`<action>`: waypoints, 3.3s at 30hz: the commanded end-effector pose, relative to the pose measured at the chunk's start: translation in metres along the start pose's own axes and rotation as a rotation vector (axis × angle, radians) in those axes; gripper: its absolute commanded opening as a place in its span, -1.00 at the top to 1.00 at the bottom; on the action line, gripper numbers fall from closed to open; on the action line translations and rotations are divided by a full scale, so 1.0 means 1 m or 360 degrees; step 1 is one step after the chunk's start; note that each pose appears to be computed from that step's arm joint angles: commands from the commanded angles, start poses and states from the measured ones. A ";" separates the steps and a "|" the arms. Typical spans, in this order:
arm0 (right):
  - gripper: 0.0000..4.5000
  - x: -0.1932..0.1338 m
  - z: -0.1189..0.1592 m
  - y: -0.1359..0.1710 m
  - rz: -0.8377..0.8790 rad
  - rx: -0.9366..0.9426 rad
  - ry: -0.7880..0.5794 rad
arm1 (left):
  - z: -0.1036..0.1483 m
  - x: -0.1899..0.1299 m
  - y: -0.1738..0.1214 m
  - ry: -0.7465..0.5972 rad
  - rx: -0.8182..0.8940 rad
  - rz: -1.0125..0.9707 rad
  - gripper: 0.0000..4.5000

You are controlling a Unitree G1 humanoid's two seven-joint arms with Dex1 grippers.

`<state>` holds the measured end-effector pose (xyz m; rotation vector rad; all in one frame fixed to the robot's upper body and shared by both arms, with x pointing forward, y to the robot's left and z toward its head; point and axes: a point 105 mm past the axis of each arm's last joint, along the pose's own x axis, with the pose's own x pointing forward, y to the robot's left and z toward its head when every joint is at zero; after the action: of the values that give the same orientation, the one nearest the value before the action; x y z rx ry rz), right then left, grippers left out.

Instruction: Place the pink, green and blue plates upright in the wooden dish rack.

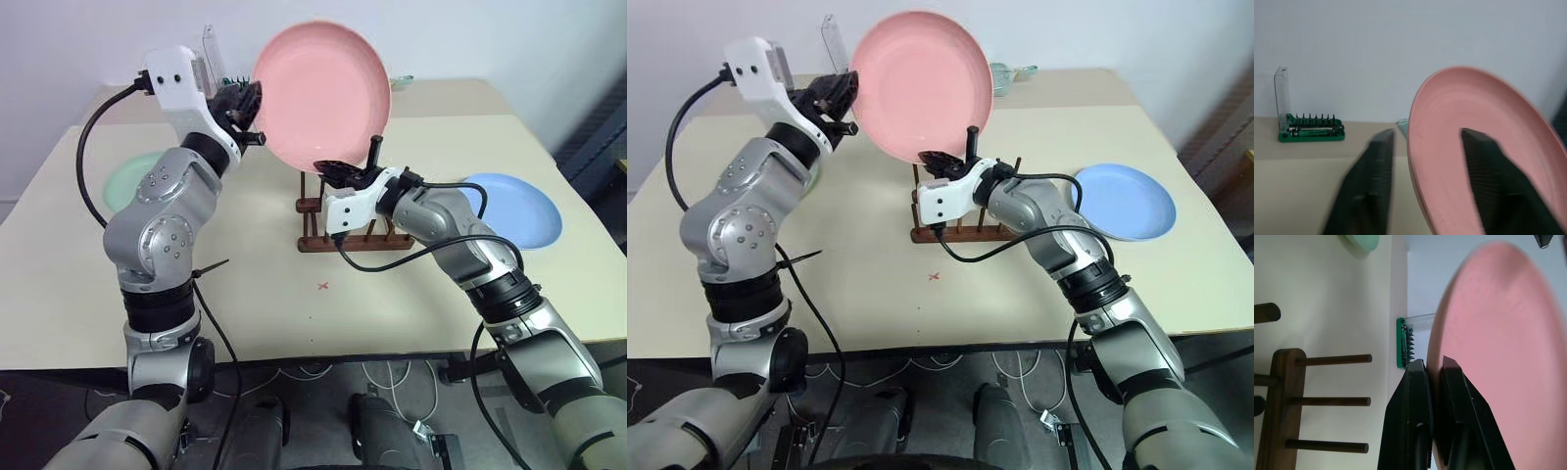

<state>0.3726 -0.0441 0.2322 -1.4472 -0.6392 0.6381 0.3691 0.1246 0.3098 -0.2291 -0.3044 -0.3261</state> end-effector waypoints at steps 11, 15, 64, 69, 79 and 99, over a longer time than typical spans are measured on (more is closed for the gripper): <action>1.00 -0.079 -0.033 -0.089 -0.0559 0.1492 -0.0242 | -0.018 -0.050 0.049 0.0094 0.0420 -0.0217 -0.96; 1.00 -0.098 -0.028 -0.085 -0.0466 0.1946 -0.0423 | -0.034 -0.066 0.036 0.0184 0.0359 -0.0447 -0.96; -0.82 -0.094 -0.038 -0.112 -0.0568 0.1624 -0.0211 | -0.074 -0.084 0.076 0.0390 0.0382 -0.0198 -0.99; -0.82 -0.061 0.014 -0.088 -0.0176 0.1290 -0.0352 | -0.065 -0.080 0.163 0.0361 0.0214 0.0722 -0.99; -0.82 -0.041 0.051 -0.057 -0.0030 0.1373 -0.0539 | -0.087 -0.099 0.229 0.0504 -0.0370 0.1407 -0.99; -0.83 -0.041 0.050 -0.040 -0.0024 0.1401 -0.0458 | -0.097 -0.074 0.244 0.0457 -0.0641 0.1391 0.98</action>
<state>0.3165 -0.0422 0.2605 -0.5254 -0.4217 0.9780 0.4095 0.3436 0.1357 -0.7230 0.2172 0.4816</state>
